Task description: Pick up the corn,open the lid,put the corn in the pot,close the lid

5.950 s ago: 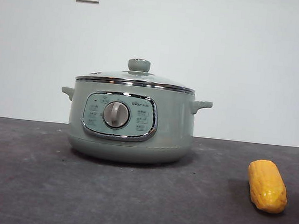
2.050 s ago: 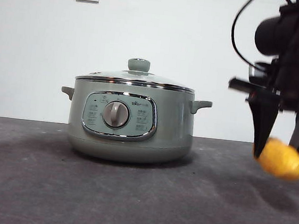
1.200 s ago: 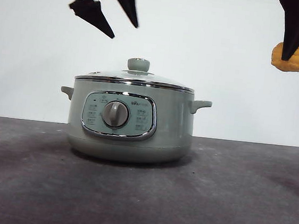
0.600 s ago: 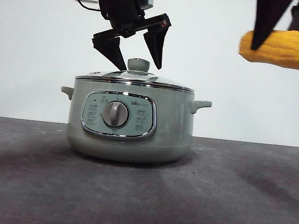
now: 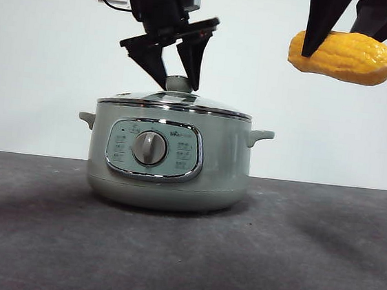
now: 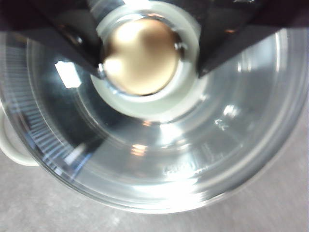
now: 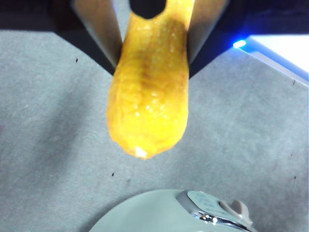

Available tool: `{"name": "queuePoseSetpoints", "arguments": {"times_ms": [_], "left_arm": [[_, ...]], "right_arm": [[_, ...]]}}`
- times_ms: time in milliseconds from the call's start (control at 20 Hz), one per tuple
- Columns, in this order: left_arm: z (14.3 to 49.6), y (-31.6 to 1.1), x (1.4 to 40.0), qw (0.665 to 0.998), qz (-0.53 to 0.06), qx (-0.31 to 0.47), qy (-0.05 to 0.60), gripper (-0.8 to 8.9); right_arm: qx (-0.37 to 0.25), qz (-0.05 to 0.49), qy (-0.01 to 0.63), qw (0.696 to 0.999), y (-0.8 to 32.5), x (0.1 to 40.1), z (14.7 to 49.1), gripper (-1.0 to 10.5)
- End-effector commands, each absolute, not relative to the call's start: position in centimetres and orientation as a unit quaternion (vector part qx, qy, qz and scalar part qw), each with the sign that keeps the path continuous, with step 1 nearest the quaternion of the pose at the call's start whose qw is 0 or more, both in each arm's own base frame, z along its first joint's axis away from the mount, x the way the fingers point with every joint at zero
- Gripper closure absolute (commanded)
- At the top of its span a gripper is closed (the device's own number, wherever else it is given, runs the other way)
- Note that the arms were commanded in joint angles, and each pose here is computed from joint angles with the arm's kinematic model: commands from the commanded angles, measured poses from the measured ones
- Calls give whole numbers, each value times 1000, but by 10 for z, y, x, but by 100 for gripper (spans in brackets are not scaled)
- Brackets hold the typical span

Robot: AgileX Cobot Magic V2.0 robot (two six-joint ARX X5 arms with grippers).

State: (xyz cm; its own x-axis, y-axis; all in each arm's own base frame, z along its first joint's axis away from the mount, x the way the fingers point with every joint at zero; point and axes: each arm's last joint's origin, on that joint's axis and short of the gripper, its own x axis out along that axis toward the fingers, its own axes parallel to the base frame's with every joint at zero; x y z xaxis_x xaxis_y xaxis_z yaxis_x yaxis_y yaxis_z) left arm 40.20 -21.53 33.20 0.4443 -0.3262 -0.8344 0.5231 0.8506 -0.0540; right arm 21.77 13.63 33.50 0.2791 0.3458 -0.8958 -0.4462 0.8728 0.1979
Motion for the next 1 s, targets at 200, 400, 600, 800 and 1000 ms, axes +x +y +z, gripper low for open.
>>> {"name": "queuePoseSetpoints", "arguments": {"times_ms": [200,400,600,800,1000], "left_arm": [[325,-220,403,839,-249,104,472,767],[326,-221,403,842,-254,110,464,826],[341,-217,402,852,-256,106,443,826],[369,-213,396,869,-260,99,408,826],[389,-205,391,880,-251,97,391,826]], "right_arm": [[-45,244,548,799,136,217,335,949],[-47,240,547,801,136,217,335,949],[-46,242,541,804,137,218,336,949],[-43,244,532,809,138,220,336,949],[-39,249,517,818,139,223,338,949]]}}
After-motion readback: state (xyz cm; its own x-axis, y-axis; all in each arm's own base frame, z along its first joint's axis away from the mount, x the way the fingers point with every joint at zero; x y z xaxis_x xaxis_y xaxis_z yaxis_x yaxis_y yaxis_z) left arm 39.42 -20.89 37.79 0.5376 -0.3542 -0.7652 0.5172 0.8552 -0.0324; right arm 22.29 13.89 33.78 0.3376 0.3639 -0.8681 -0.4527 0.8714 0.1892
